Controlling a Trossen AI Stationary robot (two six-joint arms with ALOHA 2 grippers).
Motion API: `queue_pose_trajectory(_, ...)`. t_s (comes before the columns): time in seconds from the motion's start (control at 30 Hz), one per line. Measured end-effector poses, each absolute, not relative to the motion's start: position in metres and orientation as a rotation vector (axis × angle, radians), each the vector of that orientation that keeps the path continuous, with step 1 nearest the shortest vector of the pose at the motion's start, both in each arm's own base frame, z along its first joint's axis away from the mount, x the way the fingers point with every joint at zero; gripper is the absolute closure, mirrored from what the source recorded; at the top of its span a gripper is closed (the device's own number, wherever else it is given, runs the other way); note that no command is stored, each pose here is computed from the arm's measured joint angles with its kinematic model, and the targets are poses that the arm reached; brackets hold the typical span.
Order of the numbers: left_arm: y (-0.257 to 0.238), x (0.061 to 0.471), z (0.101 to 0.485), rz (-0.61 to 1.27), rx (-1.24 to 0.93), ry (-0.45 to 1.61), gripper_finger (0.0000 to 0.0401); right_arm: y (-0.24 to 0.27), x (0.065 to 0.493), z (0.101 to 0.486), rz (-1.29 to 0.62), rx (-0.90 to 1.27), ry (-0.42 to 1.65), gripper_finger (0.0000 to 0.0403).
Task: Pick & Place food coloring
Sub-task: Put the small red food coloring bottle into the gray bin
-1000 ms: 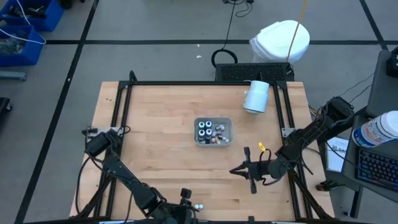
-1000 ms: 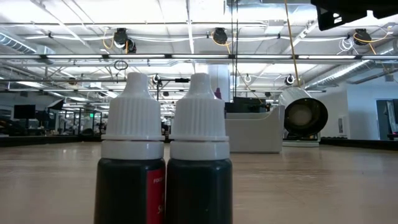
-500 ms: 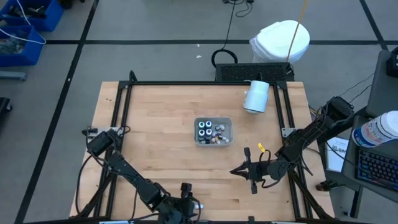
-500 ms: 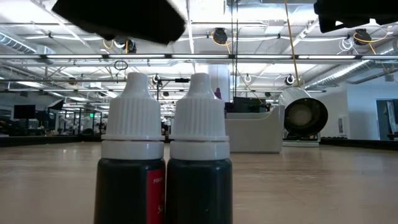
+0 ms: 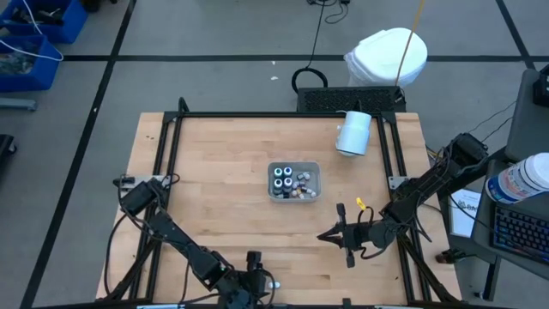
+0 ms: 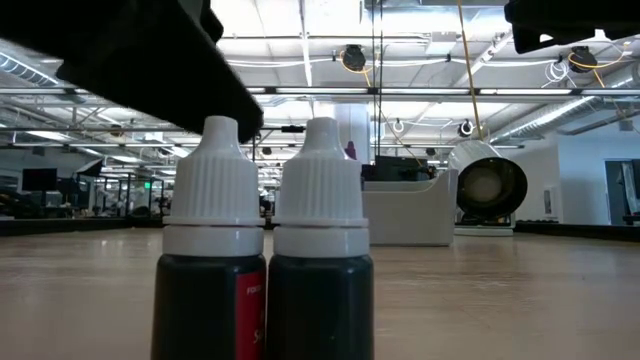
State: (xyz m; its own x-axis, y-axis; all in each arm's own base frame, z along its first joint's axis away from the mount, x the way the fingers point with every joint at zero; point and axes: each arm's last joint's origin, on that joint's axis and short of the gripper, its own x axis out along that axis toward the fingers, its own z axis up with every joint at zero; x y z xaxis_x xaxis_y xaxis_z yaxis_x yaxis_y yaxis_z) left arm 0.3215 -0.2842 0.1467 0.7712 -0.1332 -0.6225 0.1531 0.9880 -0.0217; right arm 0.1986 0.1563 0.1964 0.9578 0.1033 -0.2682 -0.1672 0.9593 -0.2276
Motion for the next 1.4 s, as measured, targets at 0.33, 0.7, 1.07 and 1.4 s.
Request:
queue_pose_trajectory(0.33, -0.288, 0.326, 0.131, -0.163, 0.031, 0.658, 0.0157, 0.156, 0.199, 0.197, 0.138, -0.238, 0.254, 0.0403)
queue_pose_trajectory(0.7, -0.286, 0.328, 0.131, -0.148, 0.012, 0.656, 0.0158, 0.156, 0.199, 0.197, 0.136, -0.227, 0.254, 0.0403)
queue_pose_trajectory(1.07, -0.285, 0.328, 0.13, -0.14, 0.007, 0.668, 0.0158, 0.156, 0.199, 0.197, 0.136, -0.226, 0.253, 0.0403)
queue_pose_trajectory(1.4, -0.282, 0.328, 0.127, -0.123, 0.011, 0.696, 0.0158, 0.156, 0.199, 0.197, 0.136, -0.226, 0.253, 0.0403)
